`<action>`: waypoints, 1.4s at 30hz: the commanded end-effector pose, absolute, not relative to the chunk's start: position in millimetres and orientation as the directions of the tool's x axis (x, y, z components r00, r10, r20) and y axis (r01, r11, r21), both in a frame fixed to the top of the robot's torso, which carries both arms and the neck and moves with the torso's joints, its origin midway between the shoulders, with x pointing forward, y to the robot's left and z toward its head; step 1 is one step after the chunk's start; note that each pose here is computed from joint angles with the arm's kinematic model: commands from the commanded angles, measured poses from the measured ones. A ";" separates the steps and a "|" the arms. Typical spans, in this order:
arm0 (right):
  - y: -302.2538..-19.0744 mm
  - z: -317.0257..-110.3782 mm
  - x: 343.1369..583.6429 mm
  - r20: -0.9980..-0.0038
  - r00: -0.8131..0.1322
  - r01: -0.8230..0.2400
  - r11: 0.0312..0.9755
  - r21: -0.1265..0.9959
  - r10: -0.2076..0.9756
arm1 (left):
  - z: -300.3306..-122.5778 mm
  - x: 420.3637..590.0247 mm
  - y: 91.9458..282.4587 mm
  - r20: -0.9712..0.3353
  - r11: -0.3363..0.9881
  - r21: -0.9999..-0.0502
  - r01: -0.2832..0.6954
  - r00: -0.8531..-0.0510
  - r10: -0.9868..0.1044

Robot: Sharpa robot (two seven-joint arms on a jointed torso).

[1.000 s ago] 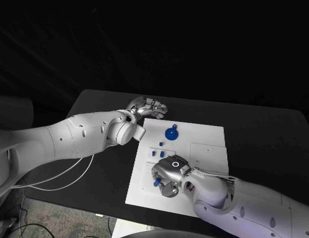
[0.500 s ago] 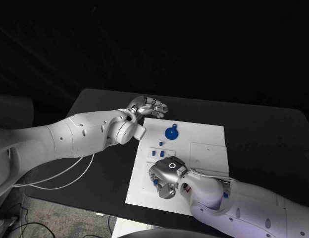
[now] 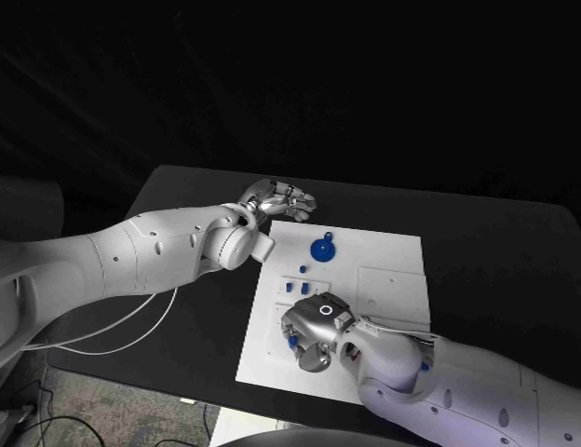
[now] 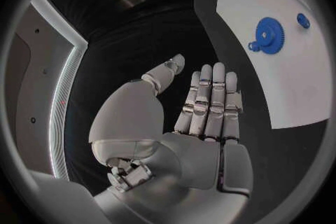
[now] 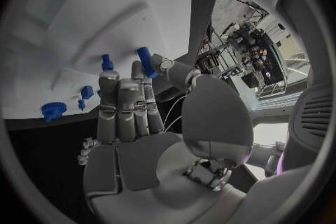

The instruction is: Assemble the parts on the task board

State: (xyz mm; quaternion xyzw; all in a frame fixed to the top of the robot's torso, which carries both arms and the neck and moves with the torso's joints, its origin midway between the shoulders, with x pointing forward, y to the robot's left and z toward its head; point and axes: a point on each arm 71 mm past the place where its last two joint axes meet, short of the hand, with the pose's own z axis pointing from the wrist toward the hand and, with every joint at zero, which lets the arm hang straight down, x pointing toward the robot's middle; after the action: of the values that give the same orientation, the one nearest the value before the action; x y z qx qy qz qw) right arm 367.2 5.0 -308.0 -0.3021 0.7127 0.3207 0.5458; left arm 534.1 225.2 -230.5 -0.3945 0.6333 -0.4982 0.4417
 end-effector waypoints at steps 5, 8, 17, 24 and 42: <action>2.8 -307.9 367.3 -0.968 -0.248 -0.770 0.612 0.179 -0.028 | -229.6 533.8 223.5 -0.156 0.183 -0.981 -0.059 -0.312 -0.937; 1.6 -306.7 367.6 -0.969 -0.248 -0.767 0.613 0.192 -0.006 | -229.6 533.9 223.6 -0.156 0.183 -0.981 -0.059 -0.313 -0.937; -10.5 -299.4 365.0 -0.965 -0.250 -0.755 0.608 0.246 0.080 | -229.7 534.2 225.2 -0.157 0.184 -0.981 -0.060 -0.310 -0.938; -35.3 -278.8 372.7 -0.927 -0.311 -0.695 0.614 0.374 0.212 | -229.9 534.6 228.6 -0.160 0.186 -0.981 -0.061 -0.303 -0.939; -190.1 -230.9 448.4 -0.730 -0.535 -0.256 0.742 0.619 0.425 | -232.4 537.3 236.0 -0.157 0.183 -0.981 -0.067 -0.284 -0.946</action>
State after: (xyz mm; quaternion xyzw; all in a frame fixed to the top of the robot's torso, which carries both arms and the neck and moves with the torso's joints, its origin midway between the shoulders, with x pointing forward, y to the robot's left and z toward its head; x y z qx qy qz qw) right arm 451.2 -189.4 -219.9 0.0072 0.7556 0.3509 0.5531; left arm 537.3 238.5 -233.0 -0.4022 0.6315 -0.4873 0.4494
